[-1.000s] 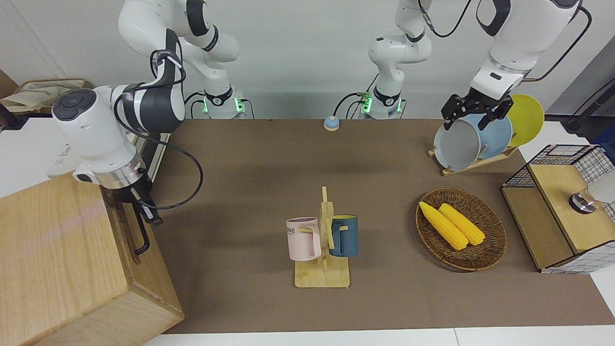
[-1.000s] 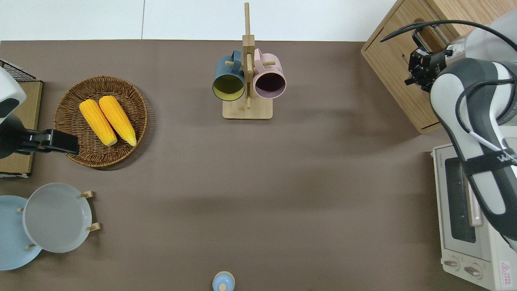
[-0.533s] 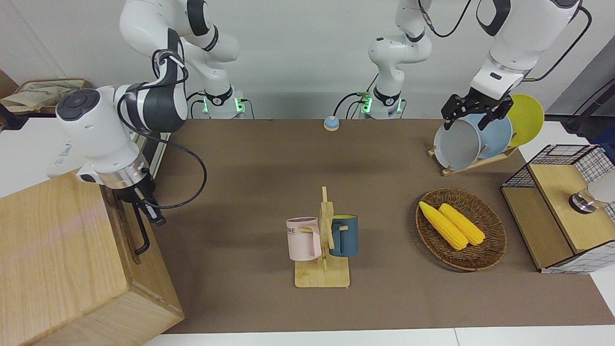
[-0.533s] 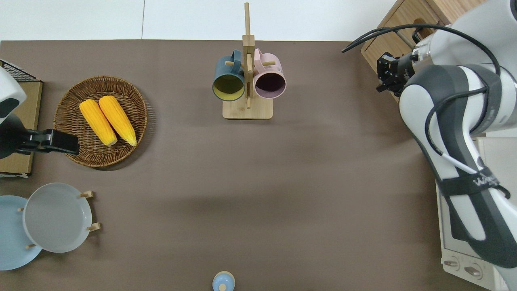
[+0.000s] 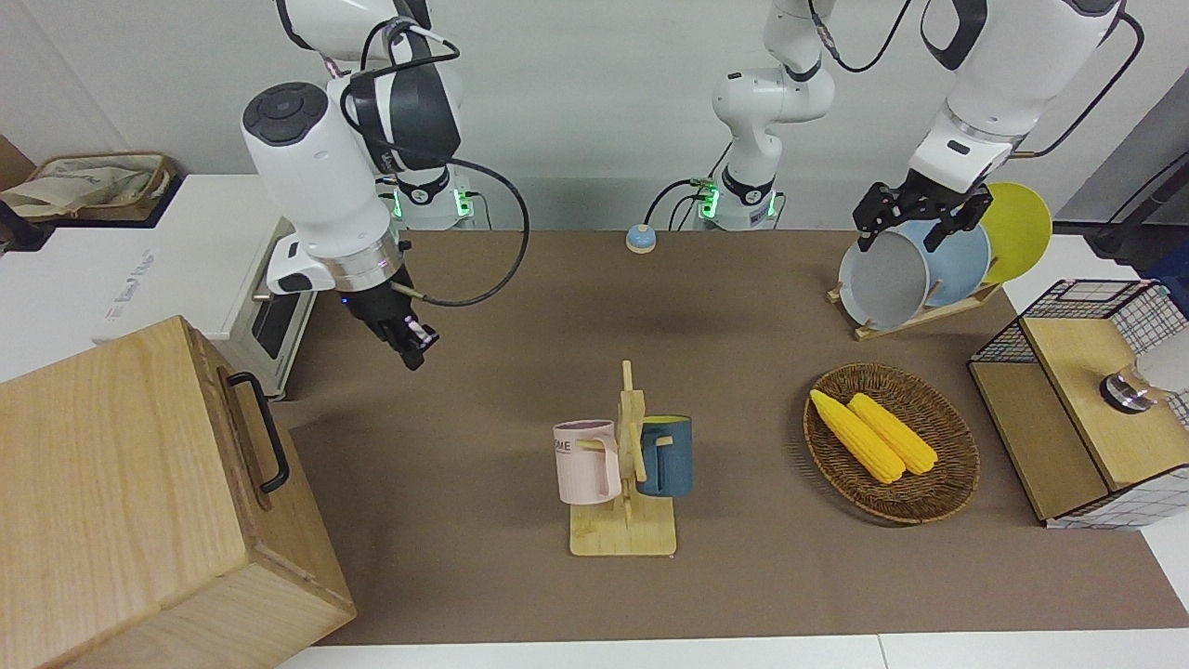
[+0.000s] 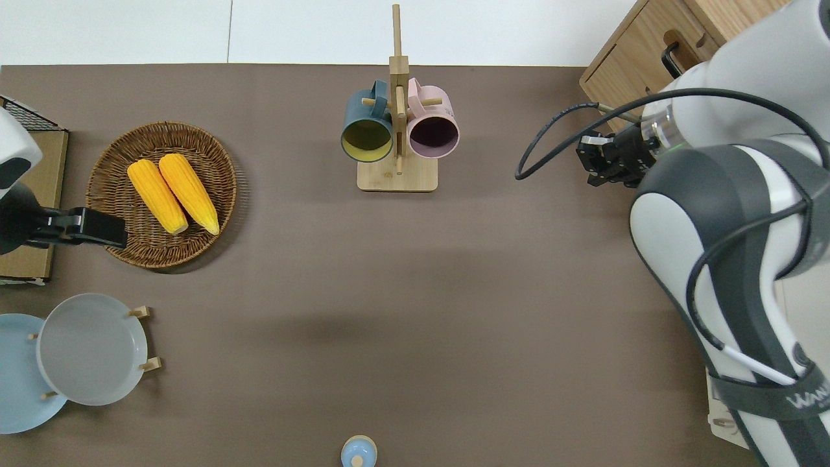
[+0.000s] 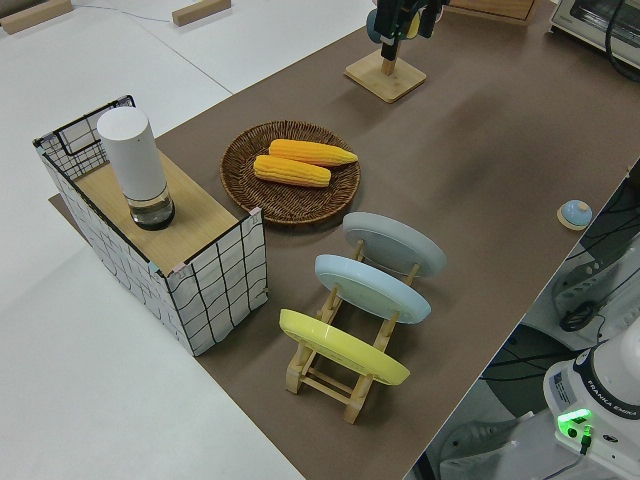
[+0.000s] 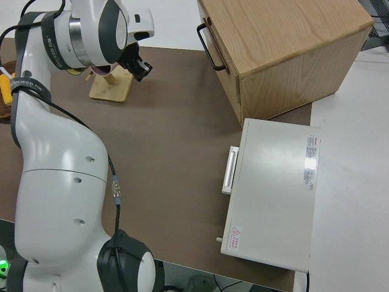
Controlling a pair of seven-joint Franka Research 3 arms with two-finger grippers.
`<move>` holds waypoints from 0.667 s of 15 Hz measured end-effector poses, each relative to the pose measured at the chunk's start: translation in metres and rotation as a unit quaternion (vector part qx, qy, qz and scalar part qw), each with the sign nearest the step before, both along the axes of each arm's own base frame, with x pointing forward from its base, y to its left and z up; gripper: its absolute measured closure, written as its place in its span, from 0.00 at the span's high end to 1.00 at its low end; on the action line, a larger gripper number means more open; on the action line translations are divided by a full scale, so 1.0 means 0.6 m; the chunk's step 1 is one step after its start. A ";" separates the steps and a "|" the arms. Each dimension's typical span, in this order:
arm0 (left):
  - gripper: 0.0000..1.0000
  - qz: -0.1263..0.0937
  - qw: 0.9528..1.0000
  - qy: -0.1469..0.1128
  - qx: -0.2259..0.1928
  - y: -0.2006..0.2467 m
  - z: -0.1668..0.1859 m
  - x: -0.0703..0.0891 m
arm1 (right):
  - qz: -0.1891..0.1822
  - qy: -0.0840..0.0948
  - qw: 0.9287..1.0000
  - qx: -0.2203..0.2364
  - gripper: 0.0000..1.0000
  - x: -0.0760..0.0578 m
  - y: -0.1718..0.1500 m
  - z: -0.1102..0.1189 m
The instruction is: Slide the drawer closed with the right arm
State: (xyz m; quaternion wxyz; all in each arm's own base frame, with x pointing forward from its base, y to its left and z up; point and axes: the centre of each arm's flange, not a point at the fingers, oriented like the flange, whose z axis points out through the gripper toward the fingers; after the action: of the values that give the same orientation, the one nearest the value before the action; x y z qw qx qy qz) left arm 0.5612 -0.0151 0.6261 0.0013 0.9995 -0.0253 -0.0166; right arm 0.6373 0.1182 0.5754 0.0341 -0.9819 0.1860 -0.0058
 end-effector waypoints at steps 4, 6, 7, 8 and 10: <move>1.00 0.000 1.000 0.000 0.000 0.000 0.000 0.000 | 0.087 0.009 0.996 -0.006 0.01 -0.029 -0.058 0.020; 1.00 0.000 1.000 0.000 0.000 0.000 0.000 0.000 | 0.104 0.009 0.994 -0.006 0.01 -0.034 -0.067 0.024; 1.00 0.000 1.000 0.000 0.000 0.000 0.000 0.000 | 0.109 0.009 0.994 -0.006 0.01 -0.034 -0.065 0.025; 1.00 0.000 1.000 0.000 0.000 0.000 0.000 0.000 | 0.113 0.009 0.993 -0.007 0.02 -0.035 -0.061 0.024; 1.00 0.000 1.000 0.000 0.000 0.000 0.000 0.000 | 0.119 0.009 0.993 -0.015 0.04 -0.036 -0.054 0.023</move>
State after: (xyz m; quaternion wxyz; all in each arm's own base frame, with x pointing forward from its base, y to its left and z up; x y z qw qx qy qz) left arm 0.5612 -0.0151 0.6261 0.0013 0.9995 -0.0253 -0.0166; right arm 0.6159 0.0857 0.5892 0.0183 -0.9975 0.0680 0.0046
